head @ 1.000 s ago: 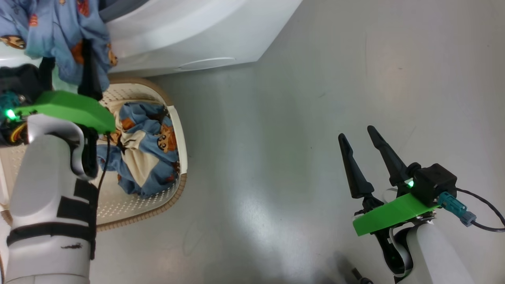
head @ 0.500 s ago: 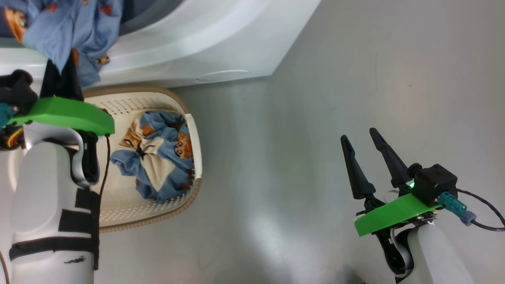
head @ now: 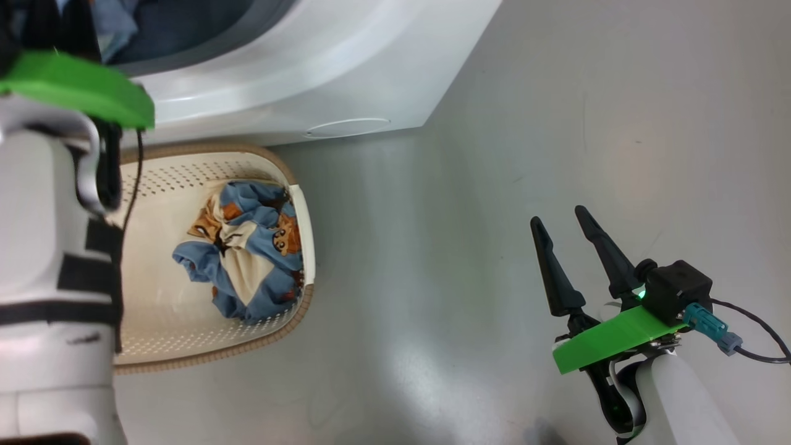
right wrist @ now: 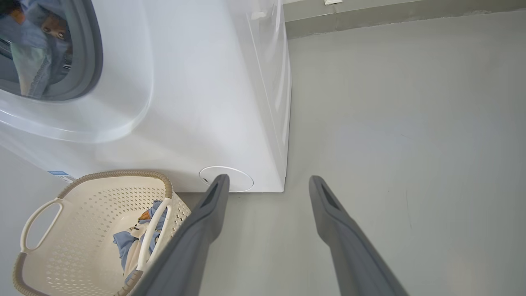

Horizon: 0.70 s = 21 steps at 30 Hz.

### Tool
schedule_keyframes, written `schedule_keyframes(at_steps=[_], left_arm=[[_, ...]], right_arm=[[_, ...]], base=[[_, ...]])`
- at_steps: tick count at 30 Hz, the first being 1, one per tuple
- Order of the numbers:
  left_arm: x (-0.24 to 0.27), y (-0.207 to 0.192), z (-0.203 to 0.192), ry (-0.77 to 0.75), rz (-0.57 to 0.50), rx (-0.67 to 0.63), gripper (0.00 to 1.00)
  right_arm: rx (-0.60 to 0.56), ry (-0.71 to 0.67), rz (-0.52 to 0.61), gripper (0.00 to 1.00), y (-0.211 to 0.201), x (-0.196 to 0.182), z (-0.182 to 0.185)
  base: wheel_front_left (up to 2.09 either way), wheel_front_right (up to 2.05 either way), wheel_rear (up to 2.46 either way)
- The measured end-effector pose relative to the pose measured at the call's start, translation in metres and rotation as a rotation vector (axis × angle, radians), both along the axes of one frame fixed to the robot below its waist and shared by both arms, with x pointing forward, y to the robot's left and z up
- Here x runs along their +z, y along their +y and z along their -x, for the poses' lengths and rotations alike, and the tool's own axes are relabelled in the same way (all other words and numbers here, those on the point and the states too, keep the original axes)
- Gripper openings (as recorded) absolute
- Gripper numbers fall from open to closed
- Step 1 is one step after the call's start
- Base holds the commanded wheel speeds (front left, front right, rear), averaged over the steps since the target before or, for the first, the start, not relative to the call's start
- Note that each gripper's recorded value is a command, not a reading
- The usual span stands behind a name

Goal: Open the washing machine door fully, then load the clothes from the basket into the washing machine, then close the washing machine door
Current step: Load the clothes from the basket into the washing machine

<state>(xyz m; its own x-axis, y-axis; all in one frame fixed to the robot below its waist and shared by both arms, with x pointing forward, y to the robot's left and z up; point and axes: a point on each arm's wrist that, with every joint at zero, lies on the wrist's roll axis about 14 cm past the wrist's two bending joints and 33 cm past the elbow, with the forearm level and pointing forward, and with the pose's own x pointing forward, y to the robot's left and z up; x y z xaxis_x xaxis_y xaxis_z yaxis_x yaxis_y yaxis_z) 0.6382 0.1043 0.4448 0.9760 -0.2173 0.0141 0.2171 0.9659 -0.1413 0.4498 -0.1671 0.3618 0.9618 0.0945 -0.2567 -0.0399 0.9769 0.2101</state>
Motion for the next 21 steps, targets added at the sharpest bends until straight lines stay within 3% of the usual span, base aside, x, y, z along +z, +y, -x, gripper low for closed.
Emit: schedule_keyframes(at_steps=[21], left_arm=[[-0.013,-0.023,-0.074,0.055,-0.084,-0.053,0.00]], right_arm=[[-0.025,0.095,0.011,1.00,-0.011,-0.037,0.007]], base=[[0.00,0.00,0.00]])
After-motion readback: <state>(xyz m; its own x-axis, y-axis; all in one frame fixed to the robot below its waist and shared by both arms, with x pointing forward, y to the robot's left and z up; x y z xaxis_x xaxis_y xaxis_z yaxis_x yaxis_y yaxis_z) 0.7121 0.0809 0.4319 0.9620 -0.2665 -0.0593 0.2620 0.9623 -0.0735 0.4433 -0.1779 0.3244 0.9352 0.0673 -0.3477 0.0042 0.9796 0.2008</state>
